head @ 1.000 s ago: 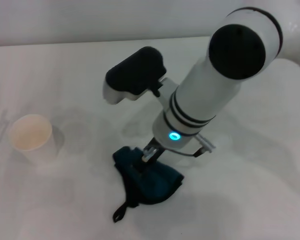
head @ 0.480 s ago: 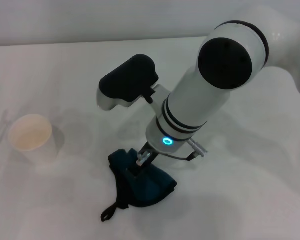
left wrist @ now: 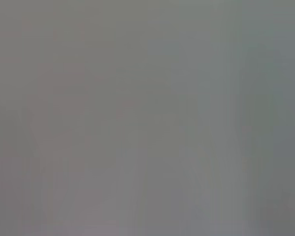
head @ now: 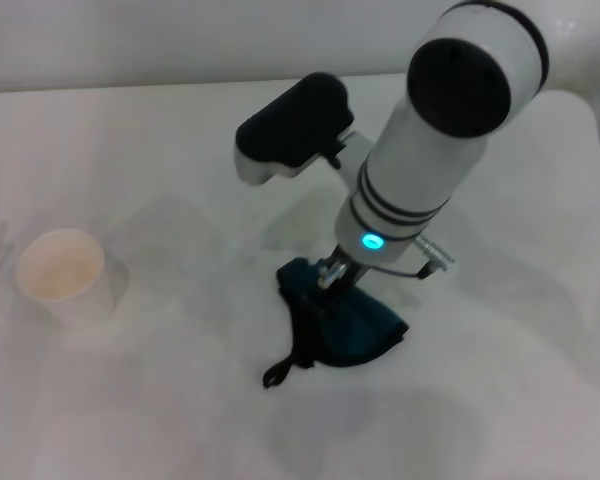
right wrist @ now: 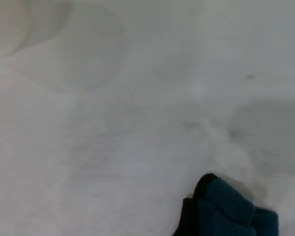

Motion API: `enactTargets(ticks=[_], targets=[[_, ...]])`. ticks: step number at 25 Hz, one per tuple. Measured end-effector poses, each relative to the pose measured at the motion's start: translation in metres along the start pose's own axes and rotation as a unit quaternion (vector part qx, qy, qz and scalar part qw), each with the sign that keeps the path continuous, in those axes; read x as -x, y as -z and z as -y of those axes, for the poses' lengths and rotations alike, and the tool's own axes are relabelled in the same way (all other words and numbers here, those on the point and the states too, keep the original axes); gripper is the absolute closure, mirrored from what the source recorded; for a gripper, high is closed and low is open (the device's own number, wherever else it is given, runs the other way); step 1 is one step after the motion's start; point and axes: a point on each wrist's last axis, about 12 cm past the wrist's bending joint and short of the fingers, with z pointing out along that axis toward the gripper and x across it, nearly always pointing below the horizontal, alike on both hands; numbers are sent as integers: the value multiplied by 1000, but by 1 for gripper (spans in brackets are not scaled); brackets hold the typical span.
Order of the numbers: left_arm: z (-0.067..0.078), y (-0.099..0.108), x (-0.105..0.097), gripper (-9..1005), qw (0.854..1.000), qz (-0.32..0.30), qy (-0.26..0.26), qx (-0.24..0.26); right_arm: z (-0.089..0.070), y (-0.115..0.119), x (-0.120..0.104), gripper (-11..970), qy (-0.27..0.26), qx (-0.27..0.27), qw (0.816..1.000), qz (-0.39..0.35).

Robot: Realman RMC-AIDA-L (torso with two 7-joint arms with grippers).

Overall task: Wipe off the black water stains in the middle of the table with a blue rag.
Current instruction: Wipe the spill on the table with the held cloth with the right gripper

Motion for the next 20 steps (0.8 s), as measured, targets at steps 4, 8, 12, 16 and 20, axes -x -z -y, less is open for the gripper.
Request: enactTargets(ticks=[4,8,12,16,20], targets=[[-1,0,-1,119,1000,-4,0,1,17,5,-3,869,-18,-26,999,-7],[-1,1,-1,119,1000,-6,-2,3,23,5,-6,869,-26,-33,999,-10],[-1,-1,-1,119,1000,-5,-2,2,17,3,-6,869,-20,-20,1000,-8],[0,-3,-2,120,1000,-10,-1,2,-4,3,-2,869,2,19,1000,9],[1,-3,-2,120,1000,-9,1,-1,-22,2,0,868,22,45,999,20]])
